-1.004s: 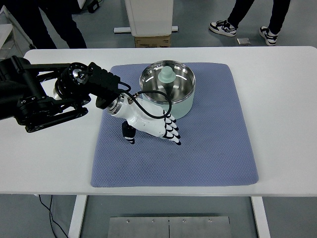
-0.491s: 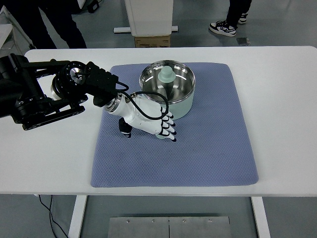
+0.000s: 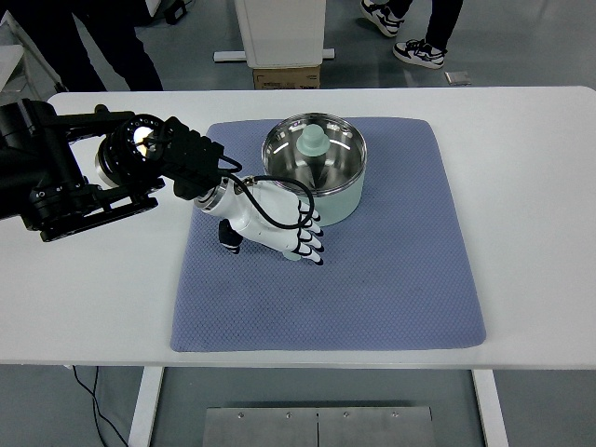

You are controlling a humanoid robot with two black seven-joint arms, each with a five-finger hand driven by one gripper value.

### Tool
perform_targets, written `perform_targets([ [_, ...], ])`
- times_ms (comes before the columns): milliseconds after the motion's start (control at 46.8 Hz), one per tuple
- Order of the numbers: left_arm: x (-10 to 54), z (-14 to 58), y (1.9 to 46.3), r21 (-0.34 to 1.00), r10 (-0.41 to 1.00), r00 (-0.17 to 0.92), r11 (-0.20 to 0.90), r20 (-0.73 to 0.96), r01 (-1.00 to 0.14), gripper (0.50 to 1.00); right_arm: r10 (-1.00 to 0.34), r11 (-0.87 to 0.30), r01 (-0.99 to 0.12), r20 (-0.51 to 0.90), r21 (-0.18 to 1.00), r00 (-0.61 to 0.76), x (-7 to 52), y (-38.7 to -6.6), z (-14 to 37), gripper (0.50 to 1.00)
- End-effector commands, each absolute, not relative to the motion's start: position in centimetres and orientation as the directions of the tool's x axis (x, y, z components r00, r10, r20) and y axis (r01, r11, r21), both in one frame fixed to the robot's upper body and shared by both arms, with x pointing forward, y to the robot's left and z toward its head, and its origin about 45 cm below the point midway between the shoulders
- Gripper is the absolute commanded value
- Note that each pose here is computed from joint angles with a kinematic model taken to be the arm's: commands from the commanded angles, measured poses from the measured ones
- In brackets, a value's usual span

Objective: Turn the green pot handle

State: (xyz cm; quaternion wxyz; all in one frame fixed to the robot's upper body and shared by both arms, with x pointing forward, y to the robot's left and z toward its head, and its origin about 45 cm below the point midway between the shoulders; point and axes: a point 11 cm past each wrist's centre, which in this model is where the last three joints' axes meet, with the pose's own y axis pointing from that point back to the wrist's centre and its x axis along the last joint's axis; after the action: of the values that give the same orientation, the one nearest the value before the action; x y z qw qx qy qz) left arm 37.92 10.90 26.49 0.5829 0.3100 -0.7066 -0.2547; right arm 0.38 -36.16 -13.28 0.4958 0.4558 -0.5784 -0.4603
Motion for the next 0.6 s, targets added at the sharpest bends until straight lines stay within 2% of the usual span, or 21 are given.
perform_targets([
  [0, 37.91, 26.48, 10.89, 0.721, -0.735, -0.127, 0.679, 0.666, -0.141, 1.000, -0.984, 0.161, -0.071, 0.154, 0.984, -0.093, 0.40, -36.17, -13.28, 1.000],
  [577, 38.44, 27.01, 11.53, 0.738, -0.757, -0.172, 0.654, 0.631, -0.168, 1.000, -0.984, 0.161, -0.071, 0.154, 0.984, -0.093, 0.40, -36.17, -13.28, 1.000],
])
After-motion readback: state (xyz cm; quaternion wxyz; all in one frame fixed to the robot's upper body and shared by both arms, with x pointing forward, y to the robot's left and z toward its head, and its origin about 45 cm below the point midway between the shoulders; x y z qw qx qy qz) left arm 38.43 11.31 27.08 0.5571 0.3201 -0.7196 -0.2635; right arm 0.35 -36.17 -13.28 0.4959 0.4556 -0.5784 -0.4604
